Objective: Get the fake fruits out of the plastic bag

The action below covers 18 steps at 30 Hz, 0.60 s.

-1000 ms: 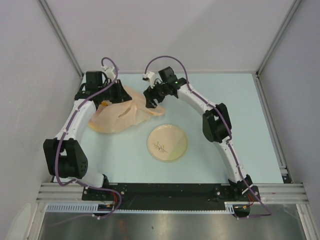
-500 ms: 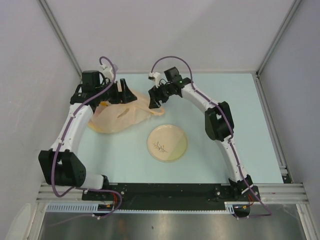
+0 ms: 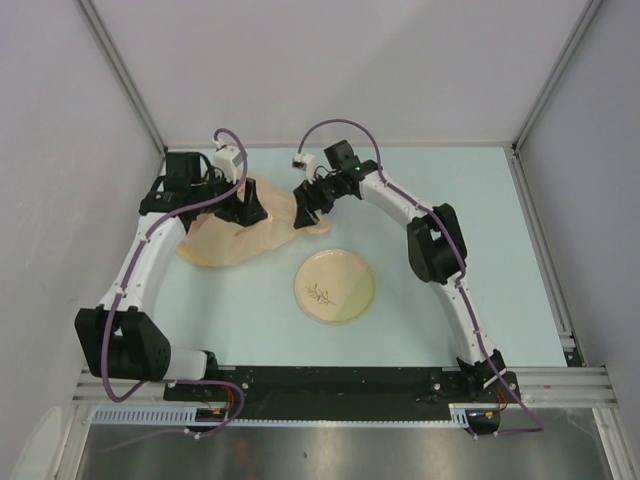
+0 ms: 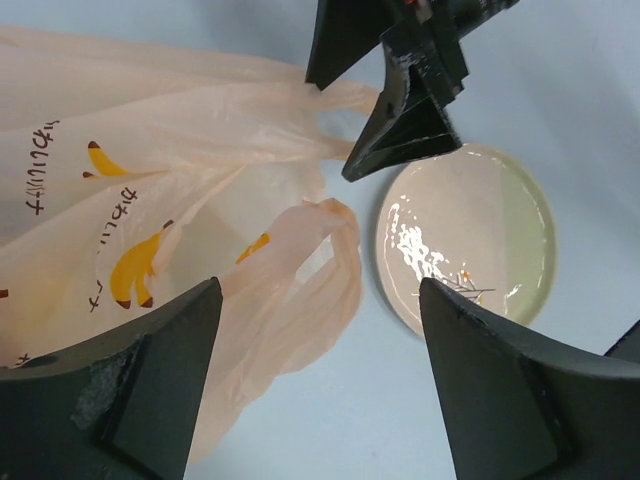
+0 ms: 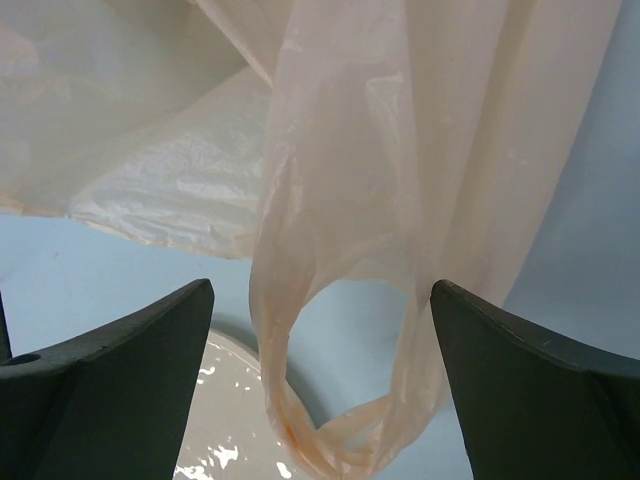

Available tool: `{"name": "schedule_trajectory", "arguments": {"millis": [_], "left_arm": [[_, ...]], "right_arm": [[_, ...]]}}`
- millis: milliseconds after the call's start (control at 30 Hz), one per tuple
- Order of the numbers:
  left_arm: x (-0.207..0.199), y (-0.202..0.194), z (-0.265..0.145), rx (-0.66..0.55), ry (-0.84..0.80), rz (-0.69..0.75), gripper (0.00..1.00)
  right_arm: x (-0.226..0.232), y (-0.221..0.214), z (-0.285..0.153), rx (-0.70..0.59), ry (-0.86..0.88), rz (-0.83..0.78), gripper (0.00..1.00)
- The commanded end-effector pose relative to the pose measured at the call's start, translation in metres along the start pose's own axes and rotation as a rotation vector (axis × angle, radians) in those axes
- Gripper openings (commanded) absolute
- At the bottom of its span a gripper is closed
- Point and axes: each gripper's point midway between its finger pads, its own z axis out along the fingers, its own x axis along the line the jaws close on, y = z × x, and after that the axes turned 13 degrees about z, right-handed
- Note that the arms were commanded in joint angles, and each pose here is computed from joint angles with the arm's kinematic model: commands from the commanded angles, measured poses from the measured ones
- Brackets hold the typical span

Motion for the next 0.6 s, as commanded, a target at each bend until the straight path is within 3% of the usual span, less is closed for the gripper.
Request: {"name": "schedule_trajectory", "arguments": {"millis": [0, 133, 233, 367, 433, 500, 533, 567], "left_arm": [[0.005, -0.003, 0.001, 0.008, 0.029, 0.103, 0.84], [0.01, -0.007, 0.01, 0.008, 0.05, 0.111, 0.77], [0.01, -0.002, 0.014, -0.013, 0.044, 0.111, 0.65], [0.01, -0.004, 0.021, -0.007, 0.03, 0.116, 0.37], [0.009, -0.009, 0.026, 0.01, 0.018, 0.109, 0.31], [0.007, -0.011, 0.028, 0.015, 0.004, 0.106, 0.18], [0.006, -0.011, 0.029, 0.017, 0.0, 0.107, 0.02], [0.006, -0.01, 0.029, 0.014, 0.002, 0.112, 0.0]], "right_arm": [[0.036, 0.04, -0.036, -0.083, -0.007, -0.111, 0.96], [0.046, 0.044, -0.043, -0.109, -0.039, -0.185, 0.97], [0.051, 0.033, -0.036, -0.092, -0.048, -0.224, 0.96], [0.042, 0.006, -0.019, -0.027, -0.11, -0.204, 0.9], [0.037, -0.001, -0.01, -0.02, -0.143, -0.21, 0.88], [0.023, -0.008, -0.006, -0.021, -0.201, -0.197, 0.88], [0.019, -0.009, -0.004, -0.024, -0.217, -0.19, 0.86], [0.01, -0.009, -0.005, -0.03, -0.261, -0.18, 0.84]]}}
